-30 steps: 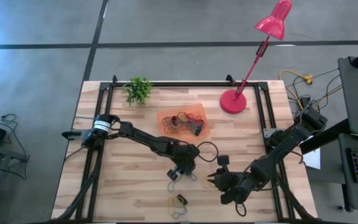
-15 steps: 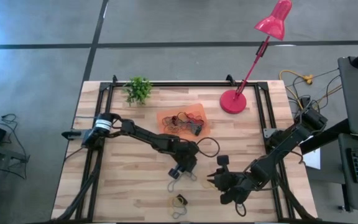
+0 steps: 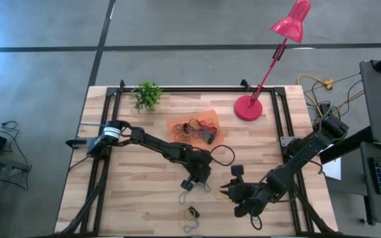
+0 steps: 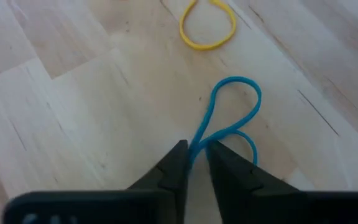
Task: Pick and place rubber bands into bin
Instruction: Put the blue rubber band into the orange bin
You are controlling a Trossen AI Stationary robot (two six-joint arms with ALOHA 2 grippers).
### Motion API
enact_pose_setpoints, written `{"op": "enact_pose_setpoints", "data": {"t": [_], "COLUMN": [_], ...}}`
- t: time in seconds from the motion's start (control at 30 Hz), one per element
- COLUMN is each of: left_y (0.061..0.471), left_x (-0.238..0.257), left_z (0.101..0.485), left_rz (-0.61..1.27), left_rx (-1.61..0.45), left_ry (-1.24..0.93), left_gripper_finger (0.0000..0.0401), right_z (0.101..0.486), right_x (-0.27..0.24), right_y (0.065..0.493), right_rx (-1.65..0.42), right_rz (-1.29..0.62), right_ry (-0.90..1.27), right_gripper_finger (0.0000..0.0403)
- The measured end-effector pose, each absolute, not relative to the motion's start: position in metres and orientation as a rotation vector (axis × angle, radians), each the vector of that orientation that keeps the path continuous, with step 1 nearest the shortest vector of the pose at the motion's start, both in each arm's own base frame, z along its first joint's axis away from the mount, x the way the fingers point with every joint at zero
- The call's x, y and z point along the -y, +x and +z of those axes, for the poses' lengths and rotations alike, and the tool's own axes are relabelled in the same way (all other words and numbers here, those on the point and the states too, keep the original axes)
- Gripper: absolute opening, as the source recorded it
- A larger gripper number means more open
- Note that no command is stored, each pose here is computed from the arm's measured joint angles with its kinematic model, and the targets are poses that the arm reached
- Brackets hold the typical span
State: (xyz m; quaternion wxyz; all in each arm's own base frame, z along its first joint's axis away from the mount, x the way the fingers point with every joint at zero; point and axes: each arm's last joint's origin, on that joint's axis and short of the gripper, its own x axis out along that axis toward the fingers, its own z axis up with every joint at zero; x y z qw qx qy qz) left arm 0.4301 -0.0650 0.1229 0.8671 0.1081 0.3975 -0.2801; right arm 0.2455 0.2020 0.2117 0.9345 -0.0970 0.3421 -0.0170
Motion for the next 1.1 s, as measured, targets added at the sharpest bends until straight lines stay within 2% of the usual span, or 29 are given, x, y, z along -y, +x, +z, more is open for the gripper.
{"op": "enact_pose_setpoints", "data": {"t": [0.13, 0.63, 1.1], "left_y": [0.430, 0.424, 0.422], "left_x": [0.065, 0.064, 0.066], "left_z": [0.124, 0.164, 0.166], "left_rz": [-0.584, -0.540, -0.501], "left_rx": [-0.828, -0.747, -0.741], "left_ry": [0.230, 0.265, 0.339], "left_gripper_finger": [0.0005, 0.0000, 0.0000], "right_z": [0.211, 0.211, 0.211], "right_x": [-0.202, -0.203, -0.203], "right_y": [0.245, 0.243, 0.243], "right_rx": [-0.703, -0.710, -0.711], "right_rz": [-0.035, -0.027, -0.026], "right_ry": [-0.201, -0.209, -0.209], "right_gripper_finger": [0.0056, 0.0056, 0.0056]}}
